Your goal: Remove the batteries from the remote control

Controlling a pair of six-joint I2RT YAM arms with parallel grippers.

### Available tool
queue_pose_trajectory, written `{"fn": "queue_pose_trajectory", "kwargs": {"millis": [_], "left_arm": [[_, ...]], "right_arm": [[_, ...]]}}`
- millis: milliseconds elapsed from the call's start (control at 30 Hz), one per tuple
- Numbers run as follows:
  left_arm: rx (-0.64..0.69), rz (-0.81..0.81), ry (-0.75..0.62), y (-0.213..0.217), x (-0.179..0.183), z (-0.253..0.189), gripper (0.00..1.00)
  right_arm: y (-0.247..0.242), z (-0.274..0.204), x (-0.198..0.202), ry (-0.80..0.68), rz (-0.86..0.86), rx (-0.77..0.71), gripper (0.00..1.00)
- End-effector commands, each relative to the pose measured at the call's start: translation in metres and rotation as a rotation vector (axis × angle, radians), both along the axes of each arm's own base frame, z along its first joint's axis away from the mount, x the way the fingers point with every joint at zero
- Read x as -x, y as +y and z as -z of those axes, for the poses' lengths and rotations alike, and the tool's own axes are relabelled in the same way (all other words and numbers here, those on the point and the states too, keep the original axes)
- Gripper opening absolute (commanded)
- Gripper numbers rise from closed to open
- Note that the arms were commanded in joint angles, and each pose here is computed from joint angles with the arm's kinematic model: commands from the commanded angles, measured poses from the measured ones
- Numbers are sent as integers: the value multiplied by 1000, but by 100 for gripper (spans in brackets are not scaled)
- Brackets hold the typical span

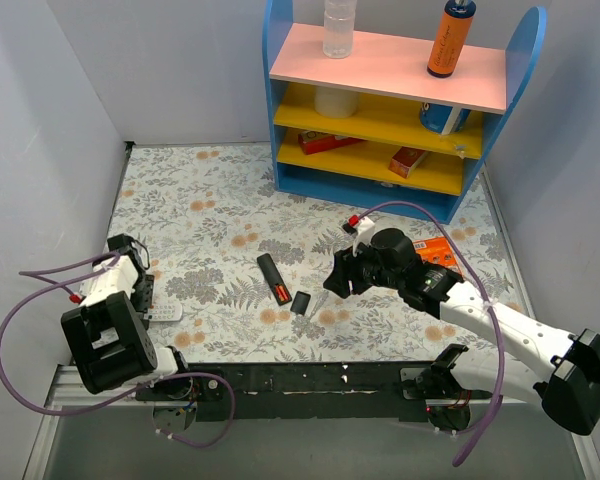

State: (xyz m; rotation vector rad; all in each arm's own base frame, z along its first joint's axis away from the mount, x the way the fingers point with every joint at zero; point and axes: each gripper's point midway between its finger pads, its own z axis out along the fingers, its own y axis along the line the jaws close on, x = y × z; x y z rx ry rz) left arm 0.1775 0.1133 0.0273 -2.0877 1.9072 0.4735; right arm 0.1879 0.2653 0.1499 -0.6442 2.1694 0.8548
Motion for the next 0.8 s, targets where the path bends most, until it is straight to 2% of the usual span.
{"fn": "queue_pose_trajectory", "kwargs": {"millis": [0, 133, 167, 267, 367, 400, 467, 633, 700, 733, 767], "left_arm": [[-3, -36, -14, 1, 0, 7, 84], [12, -39, -21, -2, 0, 11, 73], [14, -37, -28, -2, -1, 11, 63], [39, -31, -30, -8, 1, 14, 49], [64, -4, -68, -13, -5, 9, 39], [71, 8, -80, -14, -7, 7, 31], [69, 43, -123, -15, -14, -1, 26], [141, 182, -275, -33, -38, -23, 10], [149, 280, -364, -41, -50, -35, 6], [220, 343, -440, -58, -60, -43, 5], [226, 398, -514, -64, -70, -52, 4]], "right_arm": [[4, -39, -8, -80, 8, -67, 60], [4, -41, -7, -86, 8, -72, 60], [3, -41, -7, -85, 10, -73, 60], [4, -41, -7, -83, 9, -72, 60], [4, -43, -7, -81, 10, -79, 60], [5, -43, -7, -78, 11, -83, 60], [7, -45, -7, -78, 6, -92, 60], [15, -46, -4, -52, -21, -125, 61], [20, -47, -4, -41, -29, -142, 61], [24, -48, -1, -29, -50, -160, 62], [27, -50, 1, -10, -55, -180, 63]]}}
